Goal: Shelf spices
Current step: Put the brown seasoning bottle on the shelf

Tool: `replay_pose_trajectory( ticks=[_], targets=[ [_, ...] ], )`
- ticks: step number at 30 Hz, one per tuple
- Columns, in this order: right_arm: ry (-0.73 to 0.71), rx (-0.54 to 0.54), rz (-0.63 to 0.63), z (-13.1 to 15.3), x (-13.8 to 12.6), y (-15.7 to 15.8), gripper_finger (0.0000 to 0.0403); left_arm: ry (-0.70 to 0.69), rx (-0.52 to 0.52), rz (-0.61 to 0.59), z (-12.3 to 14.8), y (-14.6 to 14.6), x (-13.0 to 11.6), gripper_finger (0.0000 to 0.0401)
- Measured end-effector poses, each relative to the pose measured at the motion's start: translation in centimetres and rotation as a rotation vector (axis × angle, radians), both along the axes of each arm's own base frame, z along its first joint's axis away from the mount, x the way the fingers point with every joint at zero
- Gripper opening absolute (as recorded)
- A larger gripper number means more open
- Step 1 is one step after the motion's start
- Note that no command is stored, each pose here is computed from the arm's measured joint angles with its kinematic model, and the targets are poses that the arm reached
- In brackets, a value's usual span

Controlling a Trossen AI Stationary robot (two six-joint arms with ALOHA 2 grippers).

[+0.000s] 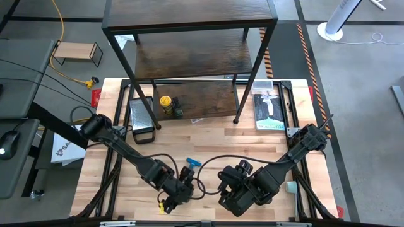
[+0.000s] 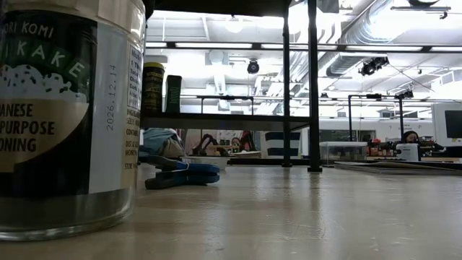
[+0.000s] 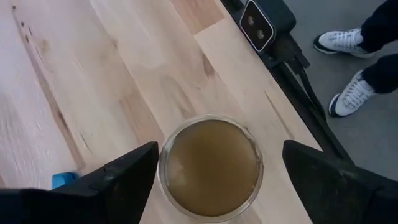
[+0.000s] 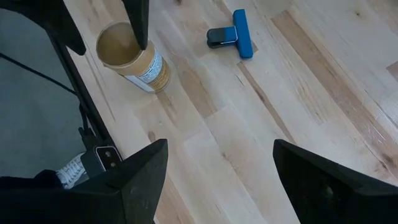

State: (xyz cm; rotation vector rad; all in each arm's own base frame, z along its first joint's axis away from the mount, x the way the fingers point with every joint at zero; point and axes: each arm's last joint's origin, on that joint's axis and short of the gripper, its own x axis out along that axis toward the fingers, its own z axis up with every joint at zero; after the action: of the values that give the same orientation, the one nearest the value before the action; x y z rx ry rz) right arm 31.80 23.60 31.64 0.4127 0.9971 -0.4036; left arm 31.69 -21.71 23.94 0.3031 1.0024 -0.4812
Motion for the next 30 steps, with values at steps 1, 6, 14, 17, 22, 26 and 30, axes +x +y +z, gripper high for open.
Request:
replay_pose_trajectory(
  ticks=[1, 6, 14, 17, 22, 26, 30],
  targets=[
    [0.000, 0.000, 0.000, 0.0, 0.0, 0.0, 0.0287, 0.003, 0.002, 0.000, -0.1, 0.0, 0.0, 0.0339],
    [-0.002, -0.004, -0.001, 0.0, 0.0, 0.0, 0.0287, 0.026, 0.032, 0.003, -1.1, -0.2, 0.2, 0.0339],
    [-0.005, -0.006, -0.003, 0.0, 0.0, 0.0, 0.0287, 0.039, 0.056, 0.021, -1.7, -0.2, 0.3, 0.0339],
    [-0.005, -0.006, -0.003, 0.0, 0.0, 0.0, 0.0287, 0.029, 0.044, 0.019, -1.6, -0.3, 0.4, 0.0339],
    [-0.005, -0.006, -0.002, 0.0, 0.0, 0.0, 0.0287, 0.017, 0.054, 0.023, -1.6, -0.4, 0.4, 0.0316],
    [-0.005, -0.006, -0.003, 0.0, 0.0, 0.0, 0.0287, -0.003, 0.083, 0.025, -1.5, -0.3, 0.4, 0.0273],
    [-0.006, -0.005, -0.002, 0.0, 0.0, 0.0, 0.0287, -0.019, 0.105, 0.040, -1.5, -0.2, 0.4, 0.0271]
  ],
)
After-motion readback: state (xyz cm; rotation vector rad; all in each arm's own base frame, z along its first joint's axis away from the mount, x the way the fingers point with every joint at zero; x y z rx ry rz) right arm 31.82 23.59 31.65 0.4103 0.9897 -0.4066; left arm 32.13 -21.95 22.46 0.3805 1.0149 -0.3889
